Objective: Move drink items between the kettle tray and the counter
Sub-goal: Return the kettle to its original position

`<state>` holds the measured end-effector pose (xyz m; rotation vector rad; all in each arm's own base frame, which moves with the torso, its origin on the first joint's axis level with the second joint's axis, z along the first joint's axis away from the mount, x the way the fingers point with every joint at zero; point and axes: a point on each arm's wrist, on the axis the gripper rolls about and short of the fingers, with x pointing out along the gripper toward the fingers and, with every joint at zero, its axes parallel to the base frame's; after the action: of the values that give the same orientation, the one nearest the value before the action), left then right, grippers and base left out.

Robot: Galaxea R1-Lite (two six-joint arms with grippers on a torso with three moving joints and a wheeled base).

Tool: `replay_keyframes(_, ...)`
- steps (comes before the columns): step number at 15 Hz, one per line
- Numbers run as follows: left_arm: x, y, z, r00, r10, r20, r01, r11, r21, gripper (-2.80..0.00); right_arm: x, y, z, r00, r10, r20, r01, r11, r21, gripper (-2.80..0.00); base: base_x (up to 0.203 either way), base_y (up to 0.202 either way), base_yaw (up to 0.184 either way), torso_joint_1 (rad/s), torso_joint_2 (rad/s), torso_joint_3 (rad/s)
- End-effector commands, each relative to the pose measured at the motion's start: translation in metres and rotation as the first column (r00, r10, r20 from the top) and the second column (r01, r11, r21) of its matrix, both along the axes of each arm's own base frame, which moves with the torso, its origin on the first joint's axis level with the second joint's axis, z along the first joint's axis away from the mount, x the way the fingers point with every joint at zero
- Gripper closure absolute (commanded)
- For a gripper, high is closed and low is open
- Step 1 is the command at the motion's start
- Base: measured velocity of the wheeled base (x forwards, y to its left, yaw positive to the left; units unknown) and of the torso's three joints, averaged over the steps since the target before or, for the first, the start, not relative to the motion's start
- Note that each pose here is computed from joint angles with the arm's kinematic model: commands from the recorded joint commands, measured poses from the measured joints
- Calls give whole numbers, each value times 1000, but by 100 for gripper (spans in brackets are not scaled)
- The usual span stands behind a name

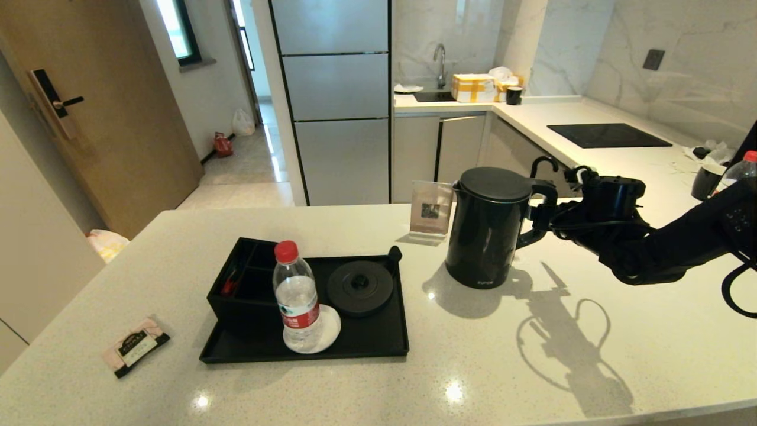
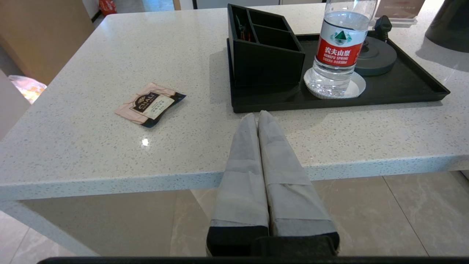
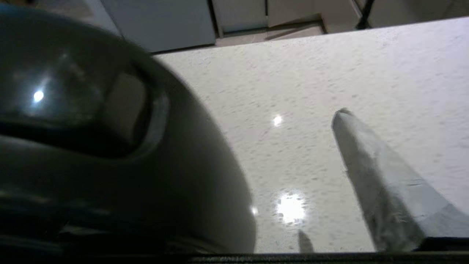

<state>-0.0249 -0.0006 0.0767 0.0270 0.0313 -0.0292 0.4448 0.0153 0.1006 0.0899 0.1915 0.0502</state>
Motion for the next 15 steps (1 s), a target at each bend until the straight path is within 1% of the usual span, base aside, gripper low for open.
replay_keyframes(1,0,0,0,1000,0,0,0,1000,0,0,2,0,1,1000,-1,8,1,1000,1,0,0,0,0,0,0,0)
replay_keyframes(5,0,0,0,1000,0,0,0,1000,0,0,2,0,1,1000,1,8,-1,1000,1,0,0,0,0,0,0,0)
replay_keyframes(8,0,0,0,1000,0,0,0,1000,0,0,-3,4,7,1000,9,7,-9,1000,8,0,0,0,0,0,0,0)
replay_keyframes(11,0,0,0,1000,0,0,0,1000,0,0,-13,11,27,999,20,32,-21,999,27,0,0,0,0,0,0,0)
replay_keyframes(13,0,0,0,1000,0,1,0,1000,0,0,-23,18,42,998,31,50,-33,998,49,0,0,0,0,0,0,0)
replay_keyframes(14,0,0,0,1000,0,0,0,1000,0,0,-25,21,42,998,35,45,-38,998,53,0,0,0,0,0,0,0)
replay_keyframes(15,0,0,0,1000,0,0,0,1000,0,0,-32,27,51,997,48,58,-51,997,59,0,0,0,0,0,0,0)
